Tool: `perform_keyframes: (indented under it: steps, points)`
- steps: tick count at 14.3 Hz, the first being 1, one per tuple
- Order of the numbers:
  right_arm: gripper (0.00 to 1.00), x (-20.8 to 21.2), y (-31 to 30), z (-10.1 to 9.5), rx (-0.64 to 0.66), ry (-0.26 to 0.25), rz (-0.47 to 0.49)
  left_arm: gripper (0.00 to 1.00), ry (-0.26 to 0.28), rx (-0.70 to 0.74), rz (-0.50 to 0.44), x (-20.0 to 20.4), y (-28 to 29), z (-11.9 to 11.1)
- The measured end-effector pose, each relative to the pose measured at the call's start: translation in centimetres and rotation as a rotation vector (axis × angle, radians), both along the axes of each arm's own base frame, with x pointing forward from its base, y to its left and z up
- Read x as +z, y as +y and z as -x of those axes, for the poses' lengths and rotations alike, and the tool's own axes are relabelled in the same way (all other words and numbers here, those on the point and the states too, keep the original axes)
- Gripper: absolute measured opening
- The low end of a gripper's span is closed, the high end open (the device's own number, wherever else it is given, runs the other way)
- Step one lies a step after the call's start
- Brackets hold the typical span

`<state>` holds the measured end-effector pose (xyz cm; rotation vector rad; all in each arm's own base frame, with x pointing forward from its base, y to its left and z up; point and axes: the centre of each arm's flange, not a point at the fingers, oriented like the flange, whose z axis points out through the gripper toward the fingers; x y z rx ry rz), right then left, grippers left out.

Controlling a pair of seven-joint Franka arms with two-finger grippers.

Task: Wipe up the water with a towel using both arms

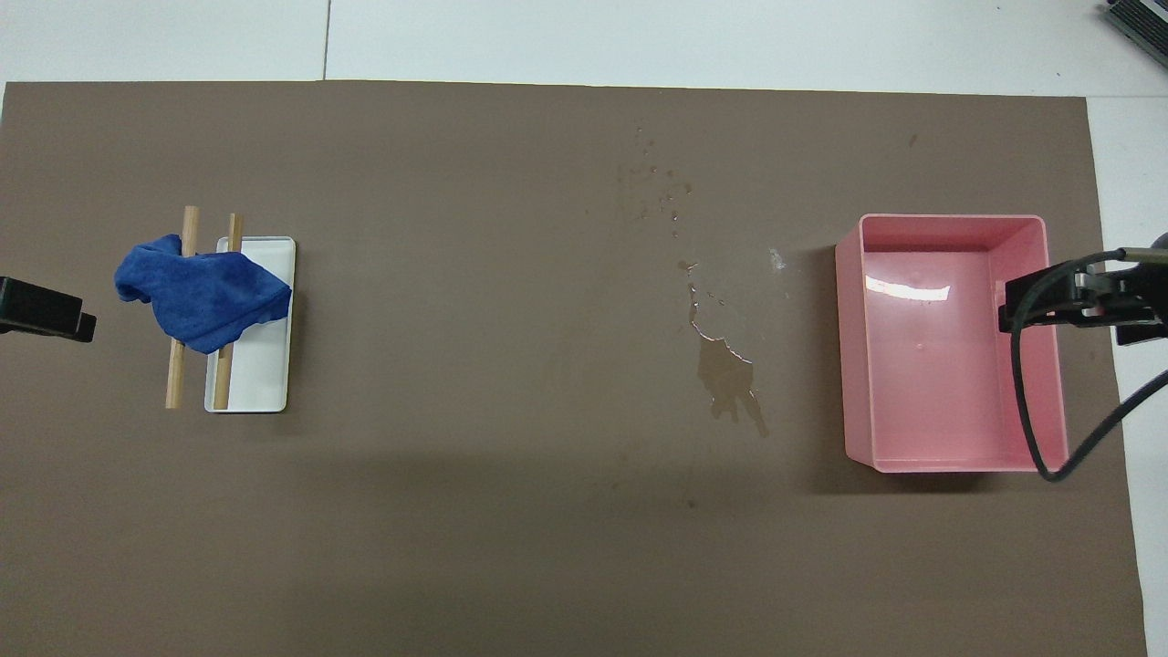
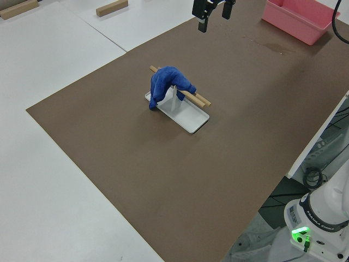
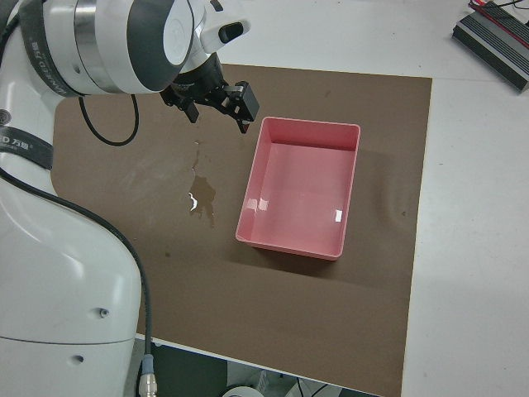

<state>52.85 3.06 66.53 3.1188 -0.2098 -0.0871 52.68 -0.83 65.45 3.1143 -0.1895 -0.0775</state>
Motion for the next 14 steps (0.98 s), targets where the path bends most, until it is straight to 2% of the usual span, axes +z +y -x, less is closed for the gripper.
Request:
perform_keyframes:
  steps: [6,8,11,14]
  points:
    - [1.00,0.0,0.0,0.0,0.000,0.000,0.000,1.00,0.006,0.009,0.000,-0.1,0.1,0.1]
    - [1.00,0.0,0.0,0.0,0.000,0.000,0.000,1.00,0.003,0.080,-0.004,-0.1,0.3,0.0]
    - [1.00,0.0,0.0,0.0,0.000,0.000,0.000,1.00,-0.022,0.169,-0.006,-0.3,0.3,-0.5]
    - [1.00,0.0,0.0,0.0,0.000,0.000,0.000,1.00,-0.073,0.286,-0.002,-1.4,0.7,-2.0]
